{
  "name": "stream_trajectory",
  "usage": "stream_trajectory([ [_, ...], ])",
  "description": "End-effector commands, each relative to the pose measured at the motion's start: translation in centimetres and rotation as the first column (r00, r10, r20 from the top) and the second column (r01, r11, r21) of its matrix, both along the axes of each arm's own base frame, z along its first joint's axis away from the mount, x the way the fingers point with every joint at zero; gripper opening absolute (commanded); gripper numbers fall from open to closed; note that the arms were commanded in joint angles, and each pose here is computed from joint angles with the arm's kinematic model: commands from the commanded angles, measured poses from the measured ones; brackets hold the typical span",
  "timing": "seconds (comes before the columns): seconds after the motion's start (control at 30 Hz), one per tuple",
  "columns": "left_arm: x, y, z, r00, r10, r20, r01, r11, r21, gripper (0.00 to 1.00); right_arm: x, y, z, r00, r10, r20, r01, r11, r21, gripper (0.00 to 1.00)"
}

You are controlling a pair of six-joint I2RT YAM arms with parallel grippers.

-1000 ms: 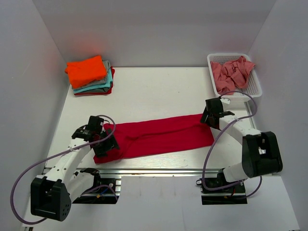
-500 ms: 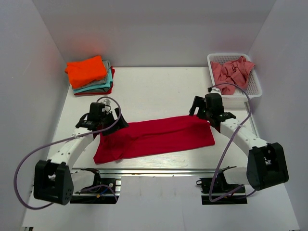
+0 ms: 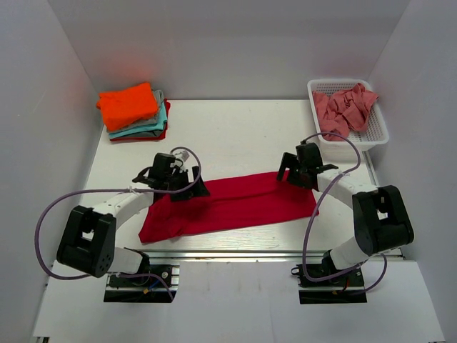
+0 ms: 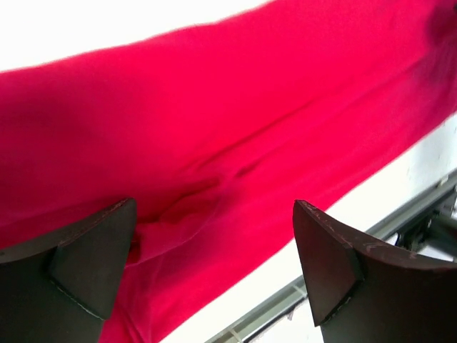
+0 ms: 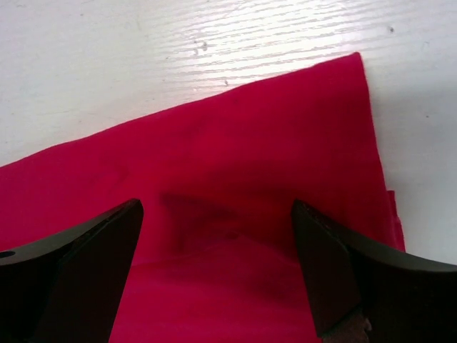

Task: Fold and stack the t-shirts
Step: Fold the other side of the tshirt into a rectangle

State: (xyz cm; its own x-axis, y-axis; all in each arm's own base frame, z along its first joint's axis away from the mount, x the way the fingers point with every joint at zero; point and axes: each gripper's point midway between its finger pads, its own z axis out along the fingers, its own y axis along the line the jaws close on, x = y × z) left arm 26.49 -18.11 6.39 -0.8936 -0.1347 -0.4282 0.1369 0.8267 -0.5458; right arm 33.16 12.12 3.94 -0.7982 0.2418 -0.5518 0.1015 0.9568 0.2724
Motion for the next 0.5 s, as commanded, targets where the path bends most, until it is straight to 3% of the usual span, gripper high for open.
stream_trajectory([
  [0.0, -1.3, -1.5, 0.1, 0.996, -0.084, 0.006, 0.085, 0.996, -0.034, 1.0, -0.5, -1.2, -0.3, 0.998, -0.062, -0.011, 0.062, 0.998, -0.014, 0.9],
  [0.23, -4.0, -2.6, -0.5, 0.98, -0.185, -0.07, 0.183, 0.983, -0.029, 1.0, -0.2, -1.2, -0.6, 0.998, -0.06, -0.027, 0.06, 0.998, -0.017, 0.9],
  [0.47, -10.8, -6.7, 2.4, 0.857, -0.51, -0.081, 0.467, 0.832, -0.299, 1.0, -0.1, -1.3, -0.4, 0.999, -0.042, -0.02, 0.041, 0.999, -0.017, 0.9],
])
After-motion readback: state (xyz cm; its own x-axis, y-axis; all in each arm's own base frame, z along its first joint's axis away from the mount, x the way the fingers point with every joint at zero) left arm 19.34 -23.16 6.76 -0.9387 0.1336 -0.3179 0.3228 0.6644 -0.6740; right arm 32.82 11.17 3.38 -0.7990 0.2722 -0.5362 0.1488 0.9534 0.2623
